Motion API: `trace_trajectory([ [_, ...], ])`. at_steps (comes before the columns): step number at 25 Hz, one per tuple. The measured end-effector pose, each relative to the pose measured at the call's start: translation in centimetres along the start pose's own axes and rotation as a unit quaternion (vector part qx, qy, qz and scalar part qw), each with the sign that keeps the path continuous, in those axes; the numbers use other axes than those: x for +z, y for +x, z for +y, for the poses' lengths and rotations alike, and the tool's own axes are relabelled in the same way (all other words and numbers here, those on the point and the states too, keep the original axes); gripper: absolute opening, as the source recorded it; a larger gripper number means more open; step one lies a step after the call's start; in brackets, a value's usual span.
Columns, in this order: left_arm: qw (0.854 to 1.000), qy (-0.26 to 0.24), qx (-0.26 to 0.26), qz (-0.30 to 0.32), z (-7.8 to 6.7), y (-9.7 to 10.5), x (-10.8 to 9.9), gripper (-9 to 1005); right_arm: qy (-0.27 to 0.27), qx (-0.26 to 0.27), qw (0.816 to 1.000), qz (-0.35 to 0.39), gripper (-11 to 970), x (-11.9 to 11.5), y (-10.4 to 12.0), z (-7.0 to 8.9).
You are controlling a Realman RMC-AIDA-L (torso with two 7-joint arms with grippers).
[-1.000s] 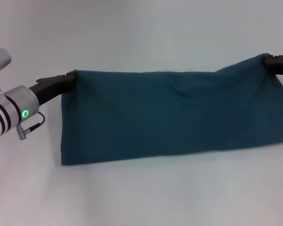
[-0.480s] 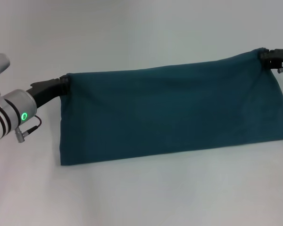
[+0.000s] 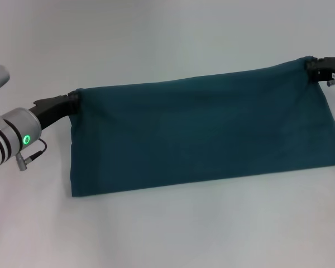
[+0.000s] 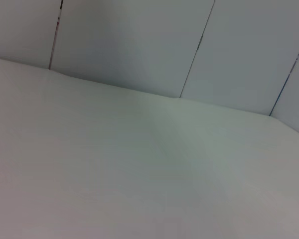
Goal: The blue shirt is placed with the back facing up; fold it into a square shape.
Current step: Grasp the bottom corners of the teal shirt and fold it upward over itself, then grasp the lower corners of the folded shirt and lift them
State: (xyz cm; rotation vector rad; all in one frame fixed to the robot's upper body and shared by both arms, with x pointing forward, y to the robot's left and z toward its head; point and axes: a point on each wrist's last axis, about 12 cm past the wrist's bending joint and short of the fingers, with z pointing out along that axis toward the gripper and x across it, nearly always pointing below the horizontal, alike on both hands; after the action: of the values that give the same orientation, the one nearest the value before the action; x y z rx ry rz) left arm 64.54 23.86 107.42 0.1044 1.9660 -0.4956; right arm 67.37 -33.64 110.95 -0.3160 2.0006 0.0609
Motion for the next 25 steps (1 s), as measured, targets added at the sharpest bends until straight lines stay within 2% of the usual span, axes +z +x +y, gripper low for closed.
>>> trace_trajectory([
  [5, 1.000, 0.002, -0.003, -0.001, -0.1, 0.0, 0.0, 81, 0.009, -0.006, 1.000, 0.007, 61, 0.1, 0.2, 0.1],
  [12, 0.999, -0.007, -0.043, -0.016, 0.4, 0.3, -0.3, 110, 0.022, -0.011, 1.000, 0.013, 81, -0.4, 1.3, -0.1],
  [17, 0.998, -0.015, -0.055, -0.020, 0.9, 0.5, -0.6, 130, 0.045, 0.007, 0.999, -0.007, 277, -1.4, 1.5, -1.2],
  [22, 0.998, -0.012, -0.055, -0.023, 1.0, 0.5, -0.8, 358, 0.045, 0.043, 0.998, -0.016, 518, -2.2, 2.3, -1.9],
  [25, 0.998, -0.006, -0.054, -0.025, 1.0, 0.5, -1.0, 501, 0.028, 0.085, 0.996, -0.018, 639, -3.2, 2.9, -2.7],
])
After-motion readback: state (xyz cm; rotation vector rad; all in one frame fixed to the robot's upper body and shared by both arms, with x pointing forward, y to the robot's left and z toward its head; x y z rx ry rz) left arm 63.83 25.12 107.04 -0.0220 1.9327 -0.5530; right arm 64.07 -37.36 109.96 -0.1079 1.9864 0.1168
